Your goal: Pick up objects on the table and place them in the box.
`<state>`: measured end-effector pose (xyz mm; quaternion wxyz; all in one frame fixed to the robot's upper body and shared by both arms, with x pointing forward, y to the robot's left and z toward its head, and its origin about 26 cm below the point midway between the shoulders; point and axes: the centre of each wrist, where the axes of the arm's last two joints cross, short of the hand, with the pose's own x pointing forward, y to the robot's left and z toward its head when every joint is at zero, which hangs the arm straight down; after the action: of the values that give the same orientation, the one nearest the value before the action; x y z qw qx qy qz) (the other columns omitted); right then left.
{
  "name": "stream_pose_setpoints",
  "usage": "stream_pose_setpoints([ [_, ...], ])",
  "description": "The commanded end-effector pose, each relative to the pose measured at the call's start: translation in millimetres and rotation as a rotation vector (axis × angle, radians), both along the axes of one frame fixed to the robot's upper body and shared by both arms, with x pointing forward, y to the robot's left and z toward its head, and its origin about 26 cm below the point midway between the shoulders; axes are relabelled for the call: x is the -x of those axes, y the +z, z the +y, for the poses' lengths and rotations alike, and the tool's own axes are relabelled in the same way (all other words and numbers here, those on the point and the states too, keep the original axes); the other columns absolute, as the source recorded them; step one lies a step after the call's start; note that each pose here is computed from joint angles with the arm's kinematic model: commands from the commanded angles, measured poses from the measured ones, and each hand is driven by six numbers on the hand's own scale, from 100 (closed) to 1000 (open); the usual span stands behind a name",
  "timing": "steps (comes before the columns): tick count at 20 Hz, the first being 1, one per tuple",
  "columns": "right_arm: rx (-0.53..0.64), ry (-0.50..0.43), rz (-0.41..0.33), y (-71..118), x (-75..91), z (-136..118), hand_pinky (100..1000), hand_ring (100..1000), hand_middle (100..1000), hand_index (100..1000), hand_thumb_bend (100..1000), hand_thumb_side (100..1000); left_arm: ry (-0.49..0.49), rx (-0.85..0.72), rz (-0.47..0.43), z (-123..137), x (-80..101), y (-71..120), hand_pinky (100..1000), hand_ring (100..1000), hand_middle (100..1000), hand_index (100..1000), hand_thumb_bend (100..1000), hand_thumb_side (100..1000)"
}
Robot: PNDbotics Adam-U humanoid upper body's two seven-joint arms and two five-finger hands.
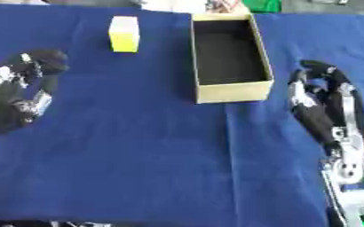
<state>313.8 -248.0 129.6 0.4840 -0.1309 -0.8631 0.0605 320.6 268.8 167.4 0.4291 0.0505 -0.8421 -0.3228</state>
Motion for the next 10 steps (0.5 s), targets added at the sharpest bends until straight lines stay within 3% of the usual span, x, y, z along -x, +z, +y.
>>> stream_pose_setpoints([
  [1,-0.002,0.000,-0.029,7.8,1.0,-0.9,688,947,528,745,100,385,0.001,-0.008,-0.026,1.8,1.4,7.2,874,787,792,867,100,407],
  [10,-0.001,0.001,-0.029,7.9,0.9,-0.8,688,947,528,745,100,385,0.000,-0.009,-0.029,2.3,1.4,8.2,873,789,795,871,100,420],
])
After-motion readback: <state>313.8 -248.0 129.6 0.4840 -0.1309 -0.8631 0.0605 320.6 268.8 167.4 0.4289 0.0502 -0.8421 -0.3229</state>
